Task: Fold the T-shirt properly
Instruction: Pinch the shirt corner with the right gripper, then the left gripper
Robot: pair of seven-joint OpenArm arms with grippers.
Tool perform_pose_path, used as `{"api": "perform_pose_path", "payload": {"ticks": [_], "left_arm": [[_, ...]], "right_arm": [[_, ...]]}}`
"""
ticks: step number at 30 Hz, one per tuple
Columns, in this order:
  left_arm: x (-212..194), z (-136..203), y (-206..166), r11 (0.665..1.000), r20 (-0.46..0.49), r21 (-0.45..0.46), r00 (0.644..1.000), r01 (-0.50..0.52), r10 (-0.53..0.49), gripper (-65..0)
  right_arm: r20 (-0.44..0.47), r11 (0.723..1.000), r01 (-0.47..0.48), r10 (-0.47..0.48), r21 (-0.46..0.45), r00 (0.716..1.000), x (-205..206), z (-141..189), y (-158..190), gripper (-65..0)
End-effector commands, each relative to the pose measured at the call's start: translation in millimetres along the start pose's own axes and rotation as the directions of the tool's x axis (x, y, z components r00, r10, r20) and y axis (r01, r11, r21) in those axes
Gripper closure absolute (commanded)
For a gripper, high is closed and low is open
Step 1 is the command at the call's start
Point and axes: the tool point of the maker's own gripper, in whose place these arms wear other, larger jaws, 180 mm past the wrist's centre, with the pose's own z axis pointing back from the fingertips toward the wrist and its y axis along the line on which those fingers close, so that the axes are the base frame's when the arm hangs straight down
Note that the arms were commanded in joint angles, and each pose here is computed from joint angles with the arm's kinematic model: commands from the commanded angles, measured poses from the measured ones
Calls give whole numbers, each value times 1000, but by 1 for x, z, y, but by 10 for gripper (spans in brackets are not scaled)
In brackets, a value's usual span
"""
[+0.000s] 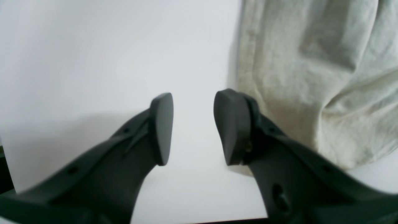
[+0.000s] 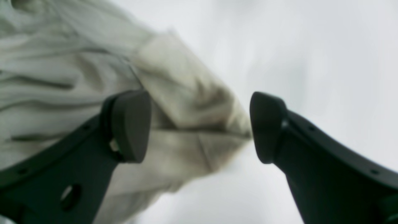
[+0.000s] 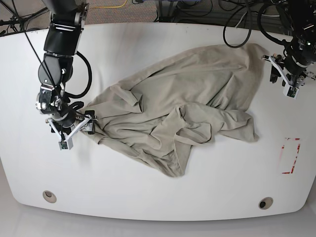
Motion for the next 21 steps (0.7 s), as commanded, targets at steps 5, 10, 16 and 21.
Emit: {"api": "perform_pose_path", "payload": {"ticks": [5, 10, 16, 21], "left_arm": [[11, 4, 5, 1000, 34, 14, 999, 19, -20, -242], [11, 4, 5, 1000, 34, 14, 999, 19, -20, -242], [11, 4, 5, 1000, 34, 14, 999, 19, -20, -242], [11, 4, 6, 1000, 36, 14, 999, 19, -20, -242]], "right_arm": [[32, 999, 38, -37, -17, 999, 15, -18, -22, -465], [29, 998, 66, -66, -13, 997, 8, -27, -25, -465], [16, 997, 78, -78, -7, 997, 2, -30, -22, -465], [14, 996, 88, -88, 7, 996, -6, -33, -14, -444]]}}
